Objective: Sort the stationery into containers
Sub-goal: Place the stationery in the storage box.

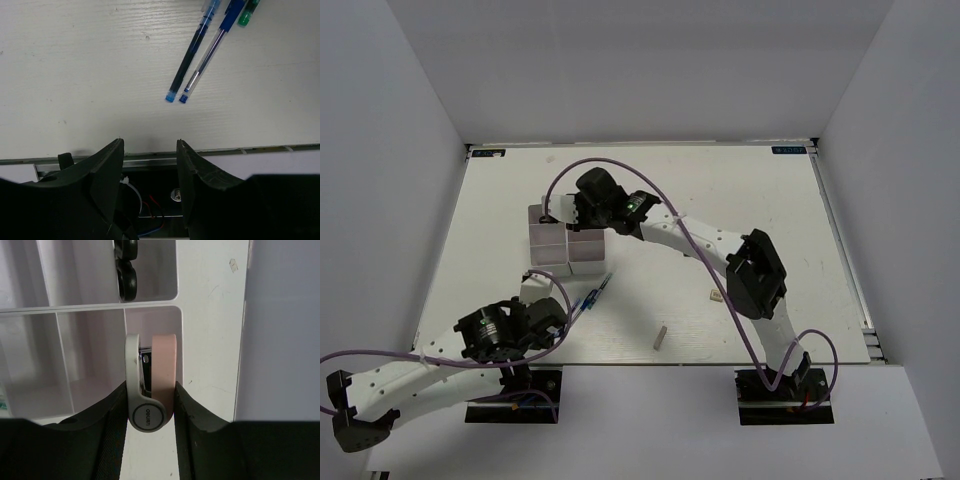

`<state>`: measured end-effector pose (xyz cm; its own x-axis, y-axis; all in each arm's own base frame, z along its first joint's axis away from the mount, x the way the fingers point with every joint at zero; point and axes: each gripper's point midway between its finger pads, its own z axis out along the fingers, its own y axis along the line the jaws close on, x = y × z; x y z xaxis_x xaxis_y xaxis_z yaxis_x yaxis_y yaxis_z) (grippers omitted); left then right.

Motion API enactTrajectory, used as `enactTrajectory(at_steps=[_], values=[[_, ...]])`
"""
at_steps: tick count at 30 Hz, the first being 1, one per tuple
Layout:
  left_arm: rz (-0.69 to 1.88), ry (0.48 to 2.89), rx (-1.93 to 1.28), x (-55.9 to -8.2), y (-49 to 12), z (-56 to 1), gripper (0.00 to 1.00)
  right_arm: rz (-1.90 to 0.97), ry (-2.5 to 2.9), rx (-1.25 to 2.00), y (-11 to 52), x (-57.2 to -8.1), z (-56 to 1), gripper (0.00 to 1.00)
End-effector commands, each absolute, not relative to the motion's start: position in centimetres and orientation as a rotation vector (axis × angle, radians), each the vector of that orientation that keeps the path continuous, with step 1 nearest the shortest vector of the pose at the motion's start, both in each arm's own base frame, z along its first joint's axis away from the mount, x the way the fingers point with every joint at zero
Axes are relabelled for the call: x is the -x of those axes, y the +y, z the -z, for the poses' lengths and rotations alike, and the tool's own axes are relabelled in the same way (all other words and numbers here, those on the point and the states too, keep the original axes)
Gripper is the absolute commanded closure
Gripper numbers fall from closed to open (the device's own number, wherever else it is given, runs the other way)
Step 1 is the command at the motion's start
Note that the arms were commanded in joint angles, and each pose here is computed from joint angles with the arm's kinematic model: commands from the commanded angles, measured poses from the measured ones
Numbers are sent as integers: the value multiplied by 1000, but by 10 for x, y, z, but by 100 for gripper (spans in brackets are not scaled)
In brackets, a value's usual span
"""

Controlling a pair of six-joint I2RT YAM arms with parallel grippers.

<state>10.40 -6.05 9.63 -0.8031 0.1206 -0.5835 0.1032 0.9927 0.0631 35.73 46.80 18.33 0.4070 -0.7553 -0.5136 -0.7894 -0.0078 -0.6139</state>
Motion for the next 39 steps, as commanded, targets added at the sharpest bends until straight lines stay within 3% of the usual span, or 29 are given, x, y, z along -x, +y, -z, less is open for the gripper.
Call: enactTrajectory(at_steps=[1,14,15,19,23,29,32,35,36,39], values=[[-10,2504,-140,-103,-63,-96,43,-6,1281,1700,479,-370,-206,100],[5,2513,-130,-101,-62,-97,43,66,1296,1679,481,-387,-186,100],[9,2512,-127,-101,-63,-97,43,75,1302,1671,479,-390,-186,97],[6,2512,-132,-101,-63,-97,43,83,1318,1670,477,-390,-184,63],[1,2513,-131,-101,-63,-96,43,83,1331,1661,474,-389,-186,44],[11,2512,-125,-101,-63,-98,43,91,1340,1652,473,-389,-186,35],[8,2512,-131,-101,-63,-97,43,90,1349,1636,471,-389,-190,35],[18,2507,-154,-103,-67,-98,56,51,1371,1584,467,-381,-211,44],[9,2505,-170,-106,-71,-99,68,16,1394,1558,463,-375,-220,57],[-49,2526,-250,-108,-75,-95,83,-66,1438,1474,455,-363,-246,87]])
